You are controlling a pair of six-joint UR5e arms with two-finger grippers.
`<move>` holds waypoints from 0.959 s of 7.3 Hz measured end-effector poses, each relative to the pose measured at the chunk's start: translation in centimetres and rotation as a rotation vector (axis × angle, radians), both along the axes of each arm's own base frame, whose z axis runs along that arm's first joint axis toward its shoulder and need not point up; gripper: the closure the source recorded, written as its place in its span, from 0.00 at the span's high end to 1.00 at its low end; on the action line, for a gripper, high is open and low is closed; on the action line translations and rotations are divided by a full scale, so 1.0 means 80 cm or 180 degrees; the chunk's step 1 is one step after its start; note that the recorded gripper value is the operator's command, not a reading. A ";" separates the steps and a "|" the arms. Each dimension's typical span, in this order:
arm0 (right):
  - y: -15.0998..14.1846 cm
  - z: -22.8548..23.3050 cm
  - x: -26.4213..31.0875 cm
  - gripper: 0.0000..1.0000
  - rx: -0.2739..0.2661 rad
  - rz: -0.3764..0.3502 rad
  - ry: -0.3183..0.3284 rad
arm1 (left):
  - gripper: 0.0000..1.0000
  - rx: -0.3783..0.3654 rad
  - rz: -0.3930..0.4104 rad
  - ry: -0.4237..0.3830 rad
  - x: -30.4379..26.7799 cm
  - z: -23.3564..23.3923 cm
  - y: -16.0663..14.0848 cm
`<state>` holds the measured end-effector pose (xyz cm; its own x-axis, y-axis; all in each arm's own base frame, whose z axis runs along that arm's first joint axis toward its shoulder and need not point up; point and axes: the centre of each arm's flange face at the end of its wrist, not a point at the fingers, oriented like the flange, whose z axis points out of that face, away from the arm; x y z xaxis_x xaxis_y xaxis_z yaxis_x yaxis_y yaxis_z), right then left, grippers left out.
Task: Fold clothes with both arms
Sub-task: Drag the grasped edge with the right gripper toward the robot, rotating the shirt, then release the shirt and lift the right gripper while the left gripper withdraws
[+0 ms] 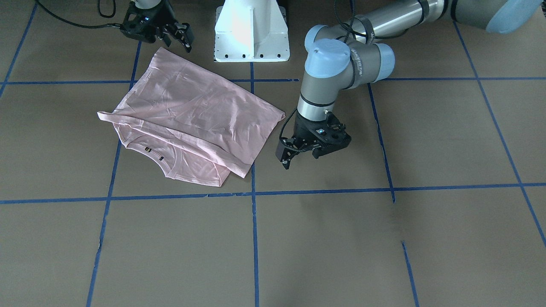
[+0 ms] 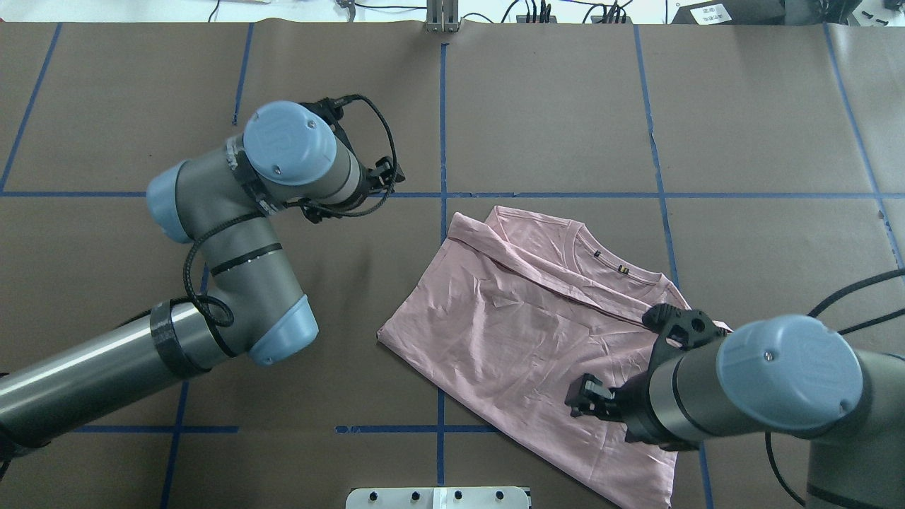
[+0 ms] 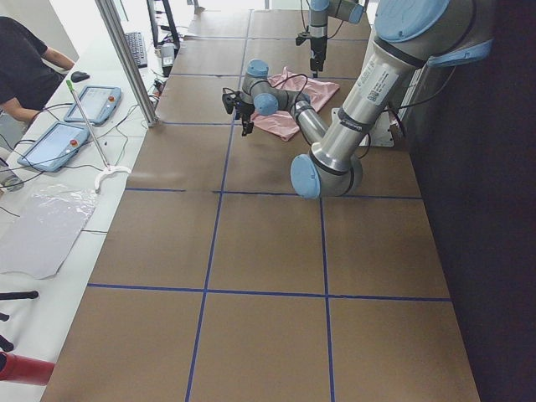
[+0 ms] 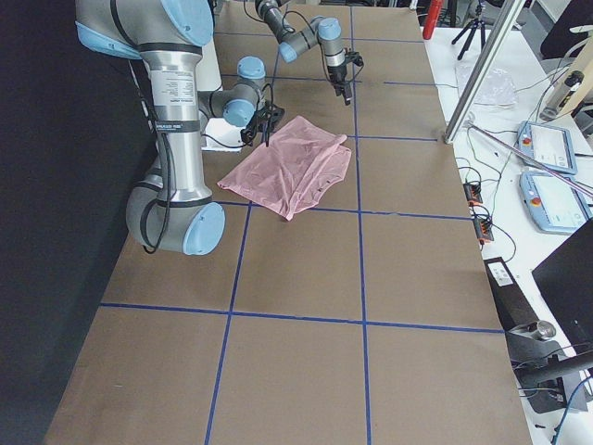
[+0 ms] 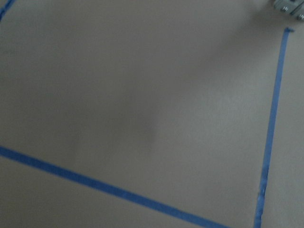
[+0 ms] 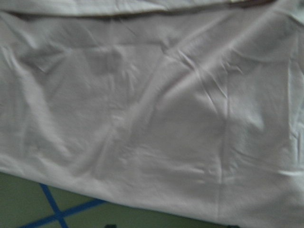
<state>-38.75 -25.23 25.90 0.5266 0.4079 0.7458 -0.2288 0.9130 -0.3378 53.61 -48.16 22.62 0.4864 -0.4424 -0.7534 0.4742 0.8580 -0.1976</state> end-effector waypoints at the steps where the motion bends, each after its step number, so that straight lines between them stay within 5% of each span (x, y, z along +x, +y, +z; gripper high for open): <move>1: -0.044 -0.011 0.024 1.00 0.0247 0.0133 -0.0059 | 0.99 -0.0257 -0.0021 -0.0016 0.028 0.003 0.036; 3: -0.100 -0.008 0.057 1.00 0.0588 0.0267 0.0007 | 0.99 -0.0530 -0.0003 -0.0060 0.065 0.007 0.088; 7: -0.145 -0.022 0.040 1.00 0.0652 0.0403 0.0025 | 0.99 -0.0598 0.0146 -0.0055 0.081 0.015 0.147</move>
